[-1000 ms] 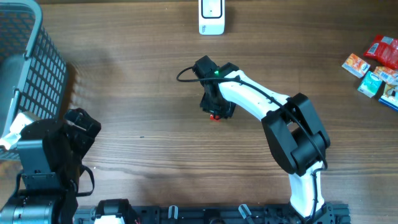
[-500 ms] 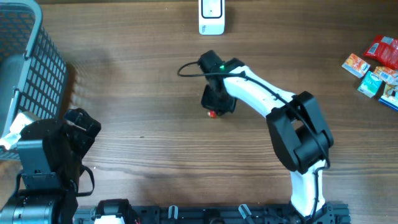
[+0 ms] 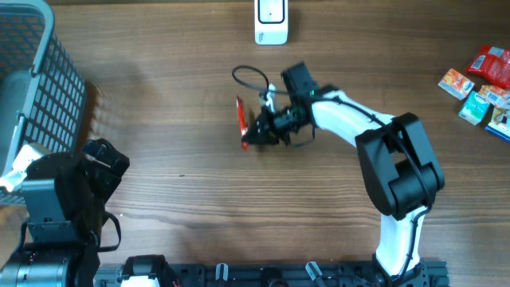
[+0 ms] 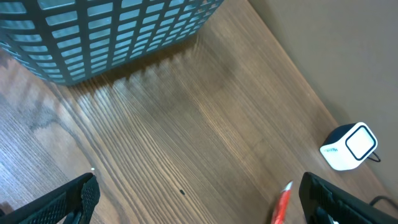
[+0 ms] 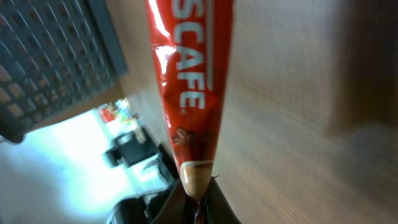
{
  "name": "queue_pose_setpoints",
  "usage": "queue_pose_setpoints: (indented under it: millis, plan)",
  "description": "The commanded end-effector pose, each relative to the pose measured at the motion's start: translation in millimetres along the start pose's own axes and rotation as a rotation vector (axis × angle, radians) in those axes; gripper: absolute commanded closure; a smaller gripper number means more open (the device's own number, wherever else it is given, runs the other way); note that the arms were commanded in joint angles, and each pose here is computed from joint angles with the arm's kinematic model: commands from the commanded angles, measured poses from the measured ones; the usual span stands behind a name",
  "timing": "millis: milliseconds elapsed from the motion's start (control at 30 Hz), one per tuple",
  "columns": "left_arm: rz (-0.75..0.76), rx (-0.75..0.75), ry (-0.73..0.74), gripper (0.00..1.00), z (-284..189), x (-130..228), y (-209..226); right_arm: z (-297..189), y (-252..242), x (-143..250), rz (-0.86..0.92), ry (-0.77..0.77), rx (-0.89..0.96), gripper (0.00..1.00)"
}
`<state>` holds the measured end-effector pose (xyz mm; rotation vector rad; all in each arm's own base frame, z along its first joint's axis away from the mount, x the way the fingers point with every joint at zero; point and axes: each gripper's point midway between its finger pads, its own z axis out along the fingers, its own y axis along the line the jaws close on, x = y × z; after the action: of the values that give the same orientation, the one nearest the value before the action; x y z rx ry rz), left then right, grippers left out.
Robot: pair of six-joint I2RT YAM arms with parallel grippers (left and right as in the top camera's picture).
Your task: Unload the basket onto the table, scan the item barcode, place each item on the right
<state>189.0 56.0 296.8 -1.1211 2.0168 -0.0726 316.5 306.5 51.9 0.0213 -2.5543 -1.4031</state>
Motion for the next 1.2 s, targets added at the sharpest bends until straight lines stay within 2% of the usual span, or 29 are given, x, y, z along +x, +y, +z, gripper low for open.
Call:
queue_pose_setpoints:
  millis: [0, 167, 200, 267, 400, 433, 533, 633, 900, 1167]
  plan:
    - [-0.017, 0.001, -0.007, 0.0, -0.7, -2.2, -0.1, 9.3, -2.8, 40.0, 0.179, 0.142, -0.179, 0.96]
    - [-0.017, 0.001, -0.007, 0.0, -0.7, -2.2, -0.1, 15.9, -26.6, 56.7, 0.285, 0.157, -0.189, 0.96]
    - [-0.017, 0.001, -0.007, 0.0, -0.7, -2.3, -0.1, 15.9, -29.8, 55.9, 0.283, 0.147, -0.183, 0.92]
    - [-0.017, 0.001, -0.007, 0.0, -0.7, -2.2, -0.1, 14.1, -39.0, 49.3, 0.252, 0.103, -0.153, 0.72]
    - [-0.017, 0.001, -0.007, 0.0, -0.7, -2.2, -0.1, -1.8, -71.5, 30.7, 0.326, -0.012, -0.049, 0.67]
    - [-0.017, 0.001, -0.007, 0.0, -0.7, -2.2, -0.1, -8.9, -82.6, 25.9, 0.342, -0.046, -0.01, 0.64]
    - [-0.017, 0.001, -0.007, 0.0, -0.7, -2.2, -0.1, -38.2, -117.7, 15.2, 0.38, -0.137, 0.137, 0.54]
    - [-0.017, 0.001, -0.007, 0.0, -0.7, -2.2, -0.1, -76.7, -141.5, 12.4, 0.393, -0.194, 0.3, 0.52]
    - [-0.017, 0.001, -0.007, 0.0, -0.7, -2.2, -0.1, -119.8, -90.1, 0.4, 0.169, -0.276, 0.433, 0.45]
    - [-0.017, 0.001, -0.007, 0.0, -0.7, -2.2, -0.1, -59.3, -41.5, -5.7, -0.015, -0.291, 0.408, 0.46]
